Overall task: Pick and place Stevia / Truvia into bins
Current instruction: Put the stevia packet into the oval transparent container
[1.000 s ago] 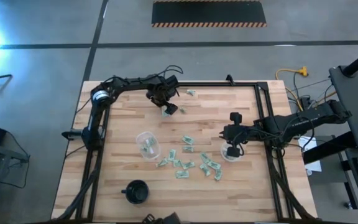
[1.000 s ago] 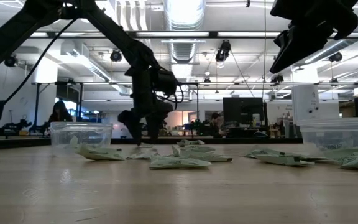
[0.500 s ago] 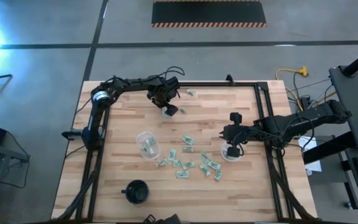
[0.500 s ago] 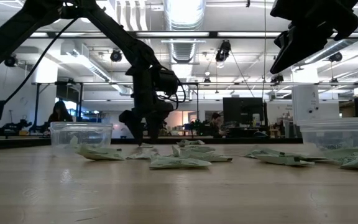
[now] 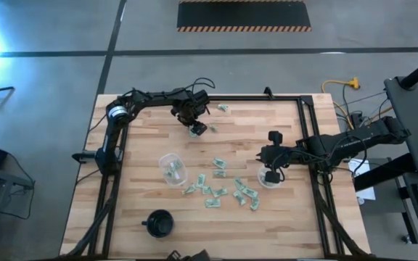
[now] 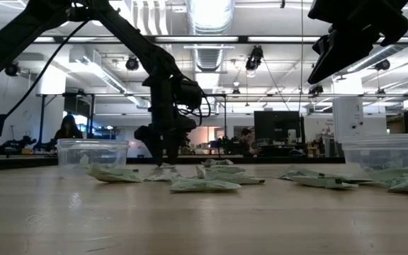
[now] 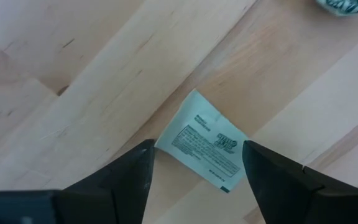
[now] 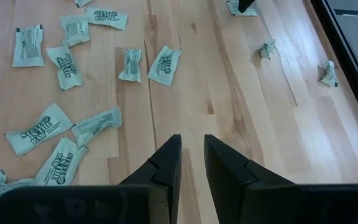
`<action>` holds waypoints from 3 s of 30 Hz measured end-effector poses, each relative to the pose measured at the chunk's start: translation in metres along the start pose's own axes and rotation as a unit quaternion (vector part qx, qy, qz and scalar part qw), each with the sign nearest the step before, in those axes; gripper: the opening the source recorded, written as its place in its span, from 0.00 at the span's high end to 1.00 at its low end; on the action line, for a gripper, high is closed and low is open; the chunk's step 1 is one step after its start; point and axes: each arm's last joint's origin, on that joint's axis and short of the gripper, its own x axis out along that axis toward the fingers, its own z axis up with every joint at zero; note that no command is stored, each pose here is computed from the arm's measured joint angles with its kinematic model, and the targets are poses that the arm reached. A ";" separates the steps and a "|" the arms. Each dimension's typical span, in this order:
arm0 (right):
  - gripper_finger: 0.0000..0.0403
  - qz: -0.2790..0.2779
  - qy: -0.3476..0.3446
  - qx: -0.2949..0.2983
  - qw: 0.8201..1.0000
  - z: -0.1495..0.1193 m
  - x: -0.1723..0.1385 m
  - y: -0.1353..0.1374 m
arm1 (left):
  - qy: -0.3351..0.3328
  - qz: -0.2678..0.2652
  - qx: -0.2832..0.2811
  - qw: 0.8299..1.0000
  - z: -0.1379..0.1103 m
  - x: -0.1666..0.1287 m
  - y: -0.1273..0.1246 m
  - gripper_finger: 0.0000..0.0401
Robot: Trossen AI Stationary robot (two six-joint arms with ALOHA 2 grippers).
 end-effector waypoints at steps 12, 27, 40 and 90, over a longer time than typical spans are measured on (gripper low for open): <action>0.85 0.000 0.000 0.000 1.000 0.000 0.000 0.000 | 0.002 -0.001 0.012 1.000 -0.004 0.005 0.002 0.43; 0.85 0.000 -0.001 0.000 1.000 0.000 0.000 0.000 | 0.001 0.005 0.023 1.000 -0.003 0.005 0.002 0.65; 0.85 0.000 -0.001 -0.001 1.000 0.000 0.000 0.000 | 0.002 0.006 0.052 0.999 -0.003 0.005 0.003 0.85; 0.85 0.001 -0.006 -0.001 1.000 0.001 0.000 0.000 | -0.070 -0.028 0.210 0.975 -0.124 -0.124 -0.076 1.00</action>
